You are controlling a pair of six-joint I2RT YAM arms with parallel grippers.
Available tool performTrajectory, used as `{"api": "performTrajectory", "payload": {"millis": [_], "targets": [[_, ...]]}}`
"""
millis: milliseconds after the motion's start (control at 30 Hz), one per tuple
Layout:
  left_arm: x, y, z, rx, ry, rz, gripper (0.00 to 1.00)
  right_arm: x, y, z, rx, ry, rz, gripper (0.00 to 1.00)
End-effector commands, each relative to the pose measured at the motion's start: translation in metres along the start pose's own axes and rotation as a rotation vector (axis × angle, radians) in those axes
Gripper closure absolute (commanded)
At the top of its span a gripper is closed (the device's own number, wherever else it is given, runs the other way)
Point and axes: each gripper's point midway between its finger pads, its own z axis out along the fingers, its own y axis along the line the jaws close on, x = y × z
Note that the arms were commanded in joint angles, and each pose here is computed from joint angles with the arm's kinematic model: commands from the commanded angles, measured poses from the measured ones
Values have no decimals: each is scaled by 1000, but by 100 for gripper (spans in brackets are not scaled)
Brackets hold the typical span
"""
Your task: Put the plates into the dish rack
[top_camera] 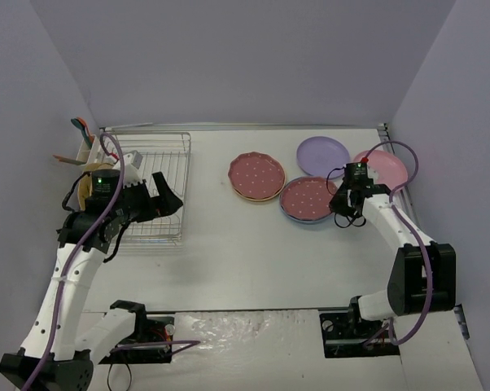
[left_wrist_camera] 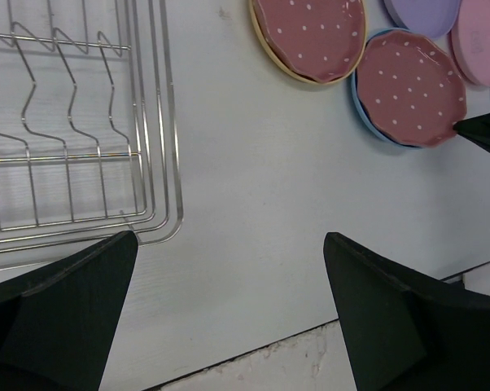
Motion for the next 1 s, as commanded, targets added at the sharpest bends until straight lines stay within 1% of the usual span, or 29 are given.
{"api": "performTrajectory", "payload": {"millis": [0, 133, 333, 500, 667, 833, 867, 967], "targets": [[-10, -36, 12, 101, -39, -60, 3, -8, 41, -34, -177, -34, 95, 100], [5, -58, 26, 131, -11, -47, 3, -9, 46, -45, -188, -56, 107, 100], [27, -83, 40, 169, 38, -44, 3, 6, 28, -42, -140, -49, 105, 100], [37, -88, 46, 166, 50, -34, 3, 10, 15, -48, -115, -75, 118, 100], [50, -97, 60, 184, 76, -58, 3, 12, 12, -50, -104, -71, 122, 100], [71, -128, 90, 223, 119, -112, 3, 18, 14, -50, -123, -49, 134, 100], [79, -132, 100, 210, 145, -133, 3, 20, 14, -50, -127, -41, 139, 100], [89, -156, 122, 233, 175, -144, 3, 25, 13, -49, -127, -28, 142, 100]]}}
